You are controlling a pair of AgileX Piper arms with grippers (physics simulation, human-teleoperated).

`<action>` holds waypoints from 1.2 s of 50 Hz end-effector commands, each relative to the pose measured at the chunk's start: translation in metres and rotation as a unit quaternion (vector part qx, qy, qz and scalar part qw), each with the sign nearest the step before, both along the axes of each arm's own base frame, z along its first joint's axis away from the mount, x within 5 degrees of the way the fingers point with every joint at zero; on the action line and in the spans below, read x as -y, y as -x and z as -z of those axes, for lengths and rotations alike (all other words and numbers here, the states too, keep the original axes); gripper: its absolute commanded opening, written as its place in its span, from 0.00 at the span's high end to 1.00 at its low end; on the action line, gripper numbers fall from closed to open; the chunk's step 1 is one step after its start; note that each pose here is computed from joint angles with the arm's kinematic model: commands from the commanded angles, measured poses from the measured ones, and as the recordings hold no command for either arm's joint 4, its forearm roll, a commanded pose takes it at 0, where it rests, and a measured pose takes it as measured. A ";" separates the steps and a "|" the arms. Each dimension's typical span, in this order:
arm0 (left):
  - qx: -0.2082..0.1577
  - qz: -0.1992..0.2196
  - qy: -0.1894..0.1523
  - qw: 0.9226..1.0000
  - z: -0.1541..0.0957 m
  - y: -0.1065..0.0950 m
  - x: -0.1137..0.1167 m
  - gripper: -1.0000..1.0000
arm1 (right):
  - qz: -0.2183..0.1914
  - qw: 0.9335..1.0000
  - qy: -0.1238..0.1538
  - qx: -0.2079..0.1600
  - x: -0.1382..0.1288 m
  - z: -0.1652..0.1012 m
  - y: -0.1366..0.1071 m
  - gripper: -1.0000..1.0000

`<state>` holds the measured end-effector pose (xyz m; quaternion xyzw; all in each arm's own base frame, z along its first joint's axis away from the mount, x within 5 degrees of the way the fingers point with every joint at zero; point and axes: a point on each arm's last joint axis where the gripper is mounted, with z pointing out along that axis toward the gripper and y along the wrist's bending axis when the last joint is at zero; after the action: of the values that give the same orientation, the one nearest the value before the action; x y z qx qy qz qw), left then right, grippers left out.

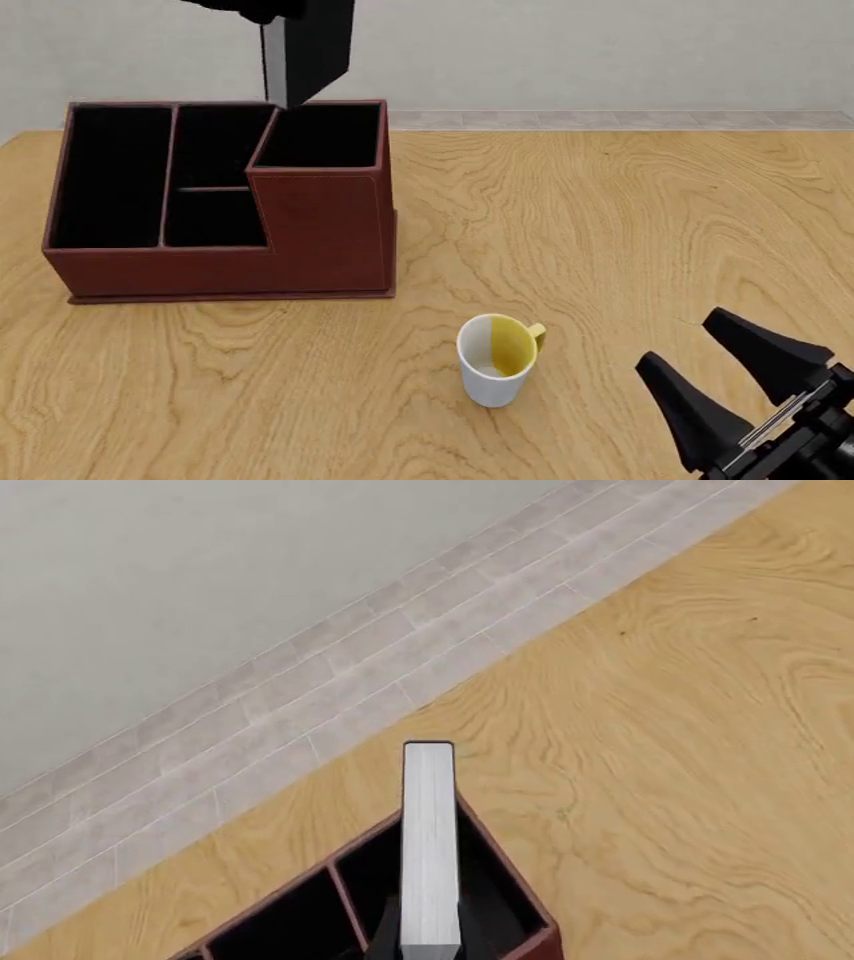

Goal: Pick up the book and place it in the right compartment of the caddy.

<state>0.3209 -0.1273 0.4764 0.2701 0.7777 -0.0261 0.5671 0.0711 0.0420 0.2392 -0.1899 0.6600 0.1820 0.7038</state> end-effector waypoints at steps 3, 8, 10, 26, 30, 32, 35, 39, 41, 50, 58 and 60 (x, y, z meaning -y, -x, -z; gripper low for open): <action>0.007 0.001 -0.008 1.000 0.008 -0.018 0.006 1.00 | 0.004 1.000 0.003 -0.002 -0.001 0.002 -0.003 0.00; 0.004 0.001 -0.008 1.000 0.013 -0.022 0.008 1.00 | 0.005 1.000 0.003 -0.002 -0.001 0.002 -0.003 0.00; 0.005 0.001 -0.008 1.000 0.014 -0.024 0.009 1.00 | 0.006 1.000 0.005 -0.003 -0.001 0.002 -0.003 0.00; 0.005 -0.005 0.000 1.000 0.027 -0.036 0.011 1.00 | 0.015 1.000 0.011 -0.007 0.000 0.006 -0.004 0.00; 0.002 -0.006 0.000 1.000 0.034 -0.039 0.011 1.00 | 0.016 1.000 0.013 -0.008 0.000 0.007 -0.005 0.00; 0.000 -0.006 0.000 1.000 0.038 -0.039 0.012 1.00 | 0.015 1.000 0.013 -0.009 0.000 0.007 -0.005 0.00; -0.004 -0.006 0.001 1.000 0.044 -0.039 0.012 1.00 | 0.016 1.000 0.014 -0.010 0.000 0.009 -0.006 0.00; -0.007 -0.008 0.002 1.000 0.048 -0.041 0.012 1.00 | 0.016 1.000 0.014 -0.011 -0.001 0.009 -0.006 0.00; -0.007 -0.009 0.001 1.000 0.050 -0.043 0.011 1.00 | 0.016 1.000 0.014 -0.011 -0.001 0.010 -0.007 0.00; -0.011 -0.015 0.005 1.000 0.060 -0.049 0.011 1.00 | 0.013 1.000 0.015 -0.013 -0.003 0.012 -0.009 0.00; -0.017 -0.017 0.006 1.000 0.073 -0.052 0.011 1.00 | 0.014 1.000 0.017 -0.014 -0.003 0.012 -0.010 0.00; -0.017 -0.019 0.007 1.000 0.074 -0.053 0.010 1.00 | 0.014 1.000 0.017 -0.014 -0.003 0.013 -0.009 0.00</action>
<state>0.3720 -0.1392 0.4060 0.2507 0.7971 -0.0306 0.5484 0.0798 0.0442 0.2279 -0.1894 0.6744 0.1642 0.6945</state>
